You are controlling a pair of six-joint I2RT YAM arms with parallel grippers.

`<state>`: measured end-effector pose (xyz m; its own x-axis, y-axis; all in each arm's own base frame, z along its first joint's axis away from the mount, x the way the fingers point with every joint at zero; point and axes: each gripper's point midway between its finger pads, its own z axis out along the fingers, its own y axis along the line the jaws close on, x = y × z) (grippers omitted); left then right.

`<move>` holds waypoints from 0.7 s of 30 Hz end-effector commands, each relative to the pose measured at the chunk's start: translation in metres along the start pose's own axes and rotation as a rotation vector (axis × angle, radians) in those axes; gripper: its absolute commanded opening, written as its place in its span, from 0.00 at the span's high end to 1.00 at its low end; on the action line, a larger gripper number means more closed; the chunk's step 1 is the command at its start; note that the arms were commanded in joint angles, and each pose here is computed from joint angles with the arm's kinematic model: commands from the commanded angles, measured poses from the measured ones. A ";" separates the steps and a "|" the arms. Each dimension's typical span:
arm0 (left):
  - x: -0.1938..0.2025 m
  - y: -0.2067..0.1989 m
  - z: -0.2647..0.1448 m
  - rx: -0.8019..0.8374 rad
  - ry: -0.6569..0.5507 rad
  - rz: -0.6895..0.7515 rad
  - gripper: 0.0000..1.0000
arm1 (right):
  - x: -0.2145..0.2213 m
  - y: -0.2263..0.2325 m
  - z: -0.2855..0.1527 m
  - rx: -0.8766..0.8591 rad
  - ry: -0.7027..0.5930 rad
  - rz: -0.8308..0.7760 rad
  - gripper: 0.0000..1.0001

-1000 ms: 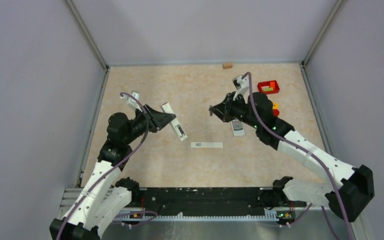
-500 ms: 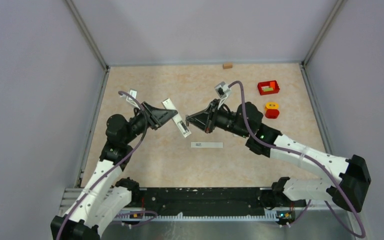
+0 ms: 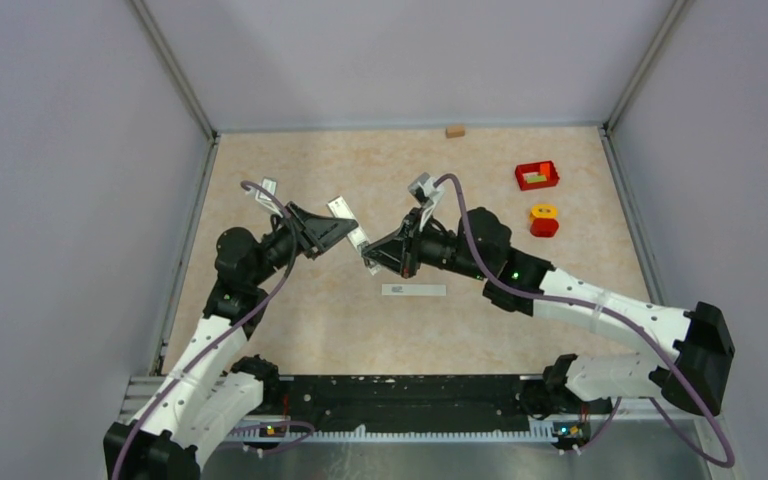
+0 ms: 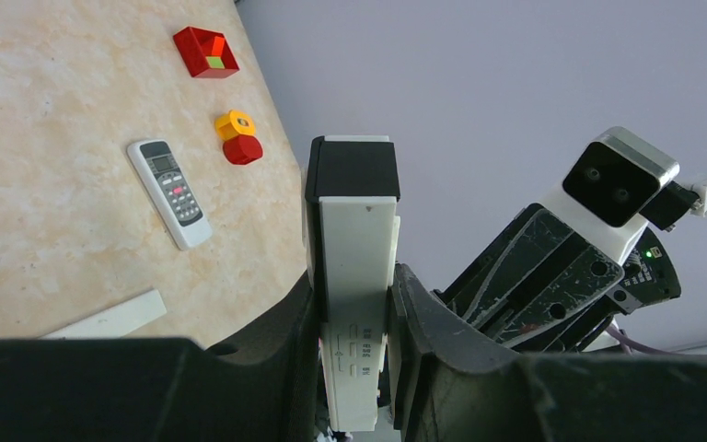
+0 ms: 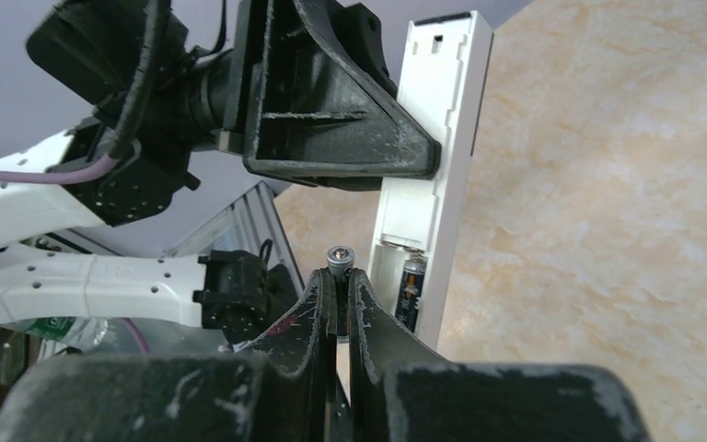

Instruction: Load the batteries into the remote control

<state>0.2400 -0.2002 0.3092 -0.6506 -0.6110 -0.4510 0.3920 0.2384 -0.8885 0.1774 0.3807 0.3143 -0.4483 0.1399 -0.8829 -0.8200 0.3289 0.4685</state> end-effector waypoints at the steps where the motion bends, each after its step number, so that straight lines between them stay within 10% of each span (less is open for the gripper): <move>1: -0.006 -0.023 -0.002 0.084 -0.019 0.048 1.00 | -0.025 0.007 -0.002 0.016 -0.051 -0.085 1.00; 21: -0.009 -0.029 -0.002 0.092 -0.023 0.053 1.00 | -0.005 -0.002 0.008 0.035 0.054 -0.162 0.94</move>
<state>0.2393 -0.2007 0.3100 -0.6529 -0.6095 -0.4497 0.3939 0.2339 -0.8889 0.1885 0.3816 0.3006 -0.3686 0.0426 -0.9286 -0.8462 0.3981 0.3541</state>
